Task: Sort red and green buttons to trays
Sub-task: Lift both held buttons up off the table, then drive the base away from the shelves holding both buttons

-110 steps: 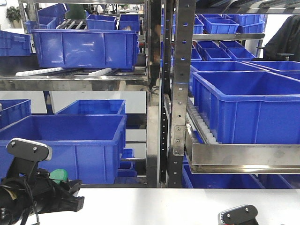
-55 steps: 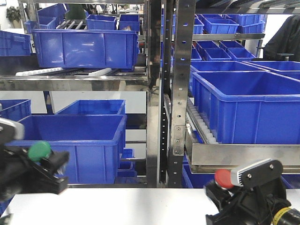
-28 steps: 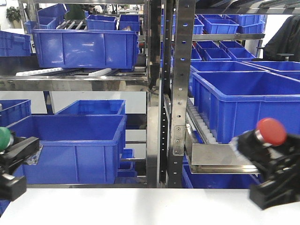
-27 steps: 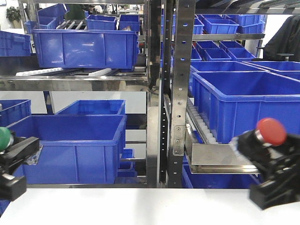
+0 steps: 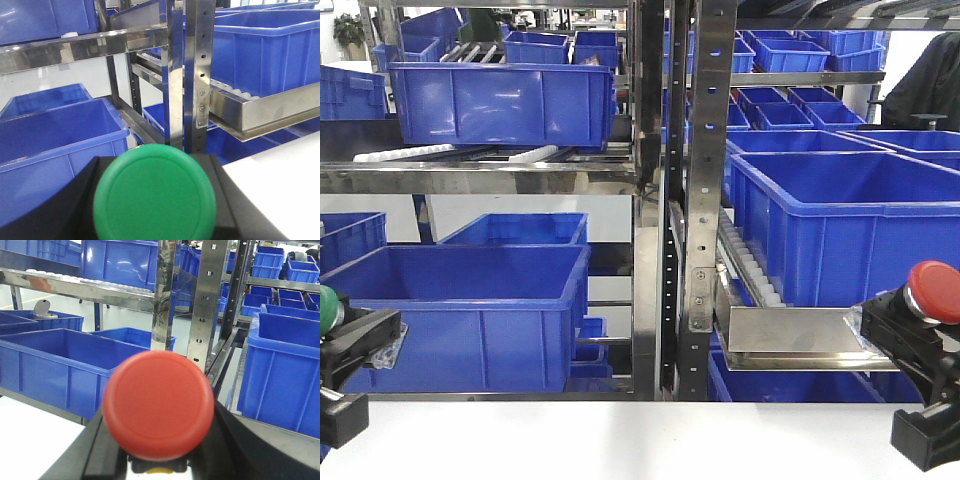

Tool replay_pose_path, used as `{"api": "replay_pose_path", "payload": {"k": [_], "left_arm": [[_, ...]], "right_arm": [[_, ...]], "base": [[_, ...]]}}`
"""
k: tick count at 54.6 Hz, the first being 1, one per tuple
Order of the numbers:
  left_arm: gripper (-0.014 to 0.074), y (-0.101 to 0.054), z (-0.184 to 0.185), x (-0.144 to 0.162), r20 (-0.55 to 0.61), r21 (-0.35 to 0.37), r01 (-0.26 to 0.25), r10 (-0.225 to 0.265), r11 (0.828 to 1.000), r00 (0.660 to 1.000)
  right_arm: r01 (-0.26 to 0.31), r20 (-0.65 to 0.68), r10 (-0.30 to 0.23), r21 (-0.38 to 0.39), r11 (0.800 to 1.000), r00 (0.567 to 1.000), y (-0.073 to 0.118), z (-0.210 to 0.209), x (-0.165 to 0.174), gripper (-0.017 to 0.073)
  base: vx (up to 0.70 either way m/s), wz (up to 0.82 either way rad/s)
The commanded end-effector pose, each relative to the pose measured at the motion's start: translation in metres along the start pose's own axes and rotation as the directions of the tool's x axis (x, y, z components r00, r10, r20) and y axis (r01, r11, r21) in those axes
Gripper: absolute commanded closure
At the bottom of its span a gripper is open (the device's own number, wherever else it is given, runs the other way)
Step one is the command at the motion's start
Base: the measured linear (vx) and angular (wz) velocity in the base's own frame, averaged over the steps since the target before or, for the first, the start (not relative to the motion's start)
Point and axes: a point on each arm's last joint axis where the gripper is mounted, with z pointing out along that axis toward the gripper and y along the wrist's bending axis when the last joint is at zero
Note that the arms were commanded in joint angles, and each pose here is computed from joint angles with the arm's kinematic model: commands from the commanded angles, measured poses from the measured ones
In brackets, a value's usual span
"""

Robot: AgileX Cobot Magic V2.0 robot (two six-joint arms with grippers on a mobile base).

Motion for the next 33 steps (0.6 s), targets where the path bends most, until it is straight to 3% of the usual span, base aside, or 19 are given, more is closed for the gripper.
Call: {"api": "replay_pose_path", "payload": {"k": [1, 33], "left_arm": [[0.0596, 0.002, -0.0066, -0.0196, 0.126, -0.018, 0.012, -0.009, 1.0, 0.992], [0.0596, 0.002, -0.0066, -0.0196, 0.126, -0.018, 0.012, -0.009, 1.0, 0.992]], "right_arm": [[0.019, 0.128, -0.017, -0.012, 1.0, 0.992, 0.0006, -0.0055, -0.0213, 0.0568], [0.018, 0.127, -0.016, -0.012, 1.0, 0.992, 0.0006, -0.0055, -0.0212, 0.0568]], "base": [[0.0, 0.0], [0.0, 0.0]]}}
